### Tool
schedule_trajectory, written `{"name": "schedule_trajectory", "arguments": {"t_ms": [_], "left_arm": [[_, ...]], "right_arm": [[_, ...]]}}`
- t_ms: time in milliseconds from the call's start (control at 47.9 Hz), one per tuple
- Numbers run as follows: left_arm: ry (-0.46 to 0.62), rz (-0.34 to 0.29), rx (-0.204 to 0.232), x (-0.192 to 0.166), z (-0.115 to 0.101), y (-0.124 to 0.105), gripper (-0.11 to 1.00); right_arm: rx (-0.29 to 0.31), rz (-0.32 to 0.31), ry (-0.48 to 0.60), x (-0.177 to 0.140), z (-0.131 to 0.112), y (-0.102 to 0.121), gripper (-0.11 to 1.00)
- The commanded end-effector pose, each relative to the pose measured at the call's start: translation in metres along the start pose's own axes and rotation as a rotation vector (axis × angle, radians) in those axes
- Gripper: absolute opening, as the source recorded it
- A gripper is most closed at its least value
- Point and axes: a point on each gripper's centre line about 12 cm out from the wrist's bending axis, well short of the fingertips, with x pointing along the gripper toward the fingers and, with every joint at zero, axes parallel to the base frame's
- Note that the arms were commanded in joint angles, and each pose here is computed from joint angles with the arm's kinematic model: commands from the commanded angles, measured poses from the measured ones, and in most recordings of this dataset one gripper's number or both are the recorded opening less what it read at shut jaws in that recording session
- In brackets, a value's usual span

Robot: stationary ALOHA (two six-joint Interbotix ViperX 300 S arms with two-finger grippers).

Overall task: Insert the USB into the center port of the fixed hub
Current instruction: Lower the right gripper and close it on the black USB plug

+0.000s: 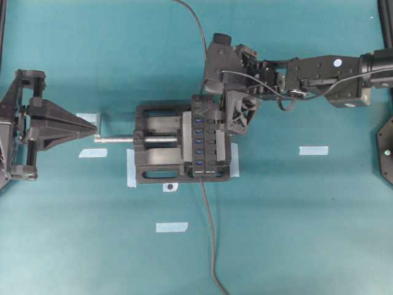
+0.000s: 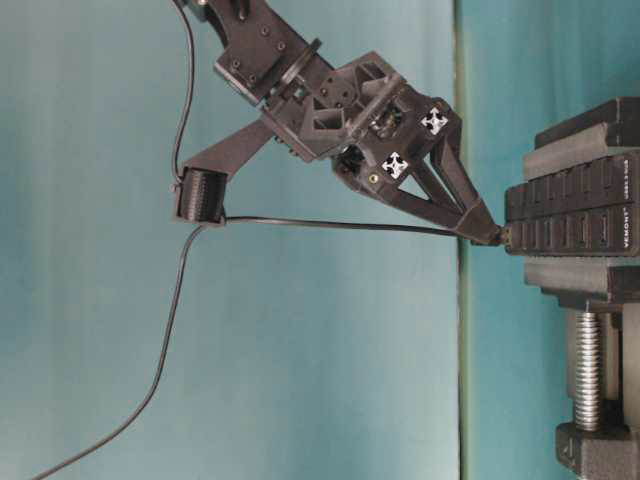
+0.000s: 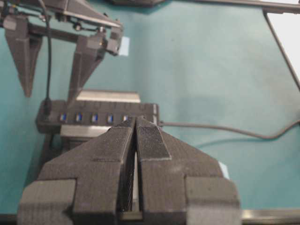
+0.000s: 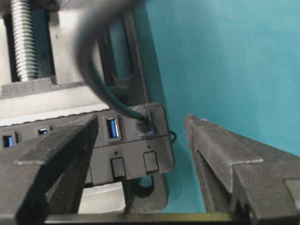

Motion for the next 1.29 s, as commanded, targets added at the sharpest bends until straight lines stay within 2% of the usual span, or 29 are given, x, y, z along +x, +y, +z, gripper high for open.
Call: {"name": "schedule_trajectory", "arguments": {"t_ms": [0, 250, 438, 772, 897, 1273], "left_arm": [[-0.014, 0.001, 0.000, 0.001, 0.005, 0.000, 0.01], [-0.015, 0.000, -0.002, 0.000, 0.005, 0.000, 0.01], [-0.014, 0.001, -0.002, 0.001, 0.005, 0.000, 0.01], [-0.014, 0.001, -0.002, 0.000, 0.005, 0.000, 0.01], [-0.020, -0.001, -0.003, 0.000, 0.006, 0.000, 0.01], [-0.028, 0.000, -0.002, 0.000, 0.009, 0.000, 0.01]], "right_arm": [[-0.011, -0.004, -0.041, -0.004, 0.014, -0.002, 0.74], [-0.009, -0.004, -0.046, -0.003, 0.016, -0.002, 0.62], [-0.010, -0.001, -0.044, -0.002, 0.016, 0.000, 0.50], [-0.019, 0.009, -0.054, -0.003, 0.018, 0.005, 0.13], [-0.014, 0.011, -0.055, -0.004, 0.018, 0.007, 0.09], [0.008, 0.010, -0.091, -0.027, 0.033, 0.006, 0.09]]}}
